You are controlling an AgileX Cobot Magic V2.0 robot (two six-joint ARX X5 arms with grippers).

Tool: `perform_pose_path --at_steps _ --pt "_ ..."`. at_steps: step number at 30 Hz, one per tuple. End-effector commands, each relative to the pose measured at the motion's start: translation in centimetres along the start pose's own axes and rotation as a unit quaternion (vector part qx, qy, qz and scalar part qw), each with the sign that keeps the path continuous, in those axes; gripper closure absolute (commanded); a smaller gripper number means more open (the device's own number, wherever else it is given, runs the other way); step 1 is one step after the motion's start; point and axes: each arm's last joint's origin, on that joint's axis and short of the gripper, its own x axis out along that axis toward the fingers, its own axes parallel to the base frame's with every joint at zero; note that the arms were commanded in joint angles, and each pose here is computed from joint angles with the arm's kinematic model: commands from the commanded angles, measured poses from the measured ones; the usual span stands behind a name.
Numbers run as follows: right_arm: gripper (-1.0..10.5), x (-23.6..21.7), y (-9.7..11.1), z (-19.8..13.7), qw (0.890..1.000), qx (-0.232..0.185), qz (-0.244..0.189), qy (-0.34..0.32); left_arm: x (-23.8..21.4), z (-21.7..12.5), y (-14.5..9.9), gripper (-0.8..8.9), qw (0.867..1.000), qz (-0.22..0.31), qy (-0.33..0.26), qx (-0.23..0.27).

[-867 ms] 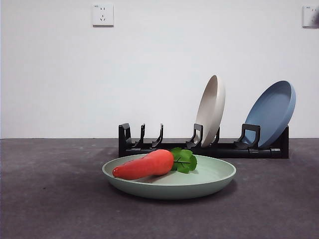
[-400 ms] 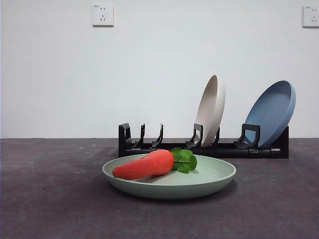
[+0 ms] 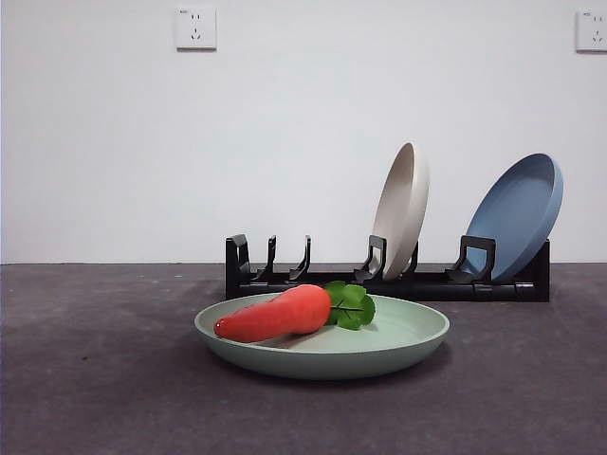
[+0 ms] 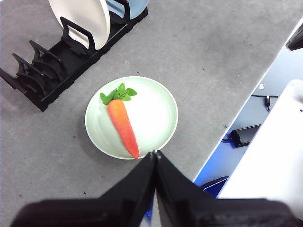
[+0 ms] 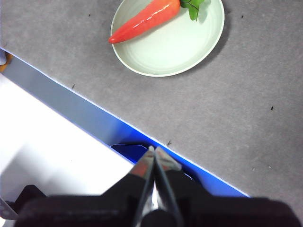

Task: Take the green plate from the plate rack,put the plate on the table,take the carrot from the table,put the carrot in the plate

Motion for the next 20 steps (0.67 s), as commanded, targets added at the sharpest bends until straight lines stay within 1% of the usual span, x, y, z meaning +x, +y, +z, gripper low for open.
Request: perform_pose_path --at_steps 1,6,7,8,10,12,14,16,18,20 --pt "9.4 0.1 0.0 0.0 1.0 0.002 0.0 -0.002 0.1 0.0 0.0 8.16 1.0 0.001 0.001 -0.003" --pt "9.4 0.1 0.0 0.0 1.0 0.002 0.0 -0.002 0.1 0.0 0.0 8.16 1.0 0.0 0.001 -0.003" --pt "9.4 0.1 0.0 0.0 1.0 0.002 0.0 -0.002 0.1 0.0 0.0 8.16 1.0 0.003 -0.002 0.002" --pt "9.4 0.1 0.0 0.0 1.0 0.002 0.0 -0.002 0.0 0.1 0.2 8.16 1.0 0.02 -0.01 0.01" --pt "9.4 0.1 0.0 0.0 1.0 0.002 0.0 -0.002 -0.5 0.5 0.9 8.16 0.997 0.059 -0.047 0.022" --pt "9.4 0.1 0.0 0.0 1.0 0.002 0.0 -0.002 -0.8 1.1 1.8 8.16 0.989 0.092 -0.106 0.043" --pt "9.4 0.1 0.0 0.0 1.0 0.002 0.0 -0.001 -1.1 1.5 3.0 8.16 0.975 0.113 -0.182 0.055" --pt "9.4 0.0 0.0 0.0 1.0 0.002 0.0 -0.002 -1.4 1.3 4.2 8.16 0.959 0.113 -0.253 0.061" --pt "9.4 0.0 0.0 0.0 1.0 0.002 0.0 -0.002 -1.5 0.4 5.2 8.15 0.938 0.121 -0.318 0.062" --pt "9.4 0.0 0.0 0.0 1.0 0.002 0.0 -0.002 -1.4 -1.3 6.2 8.15 0.914 0.152 -0.371 0.064"
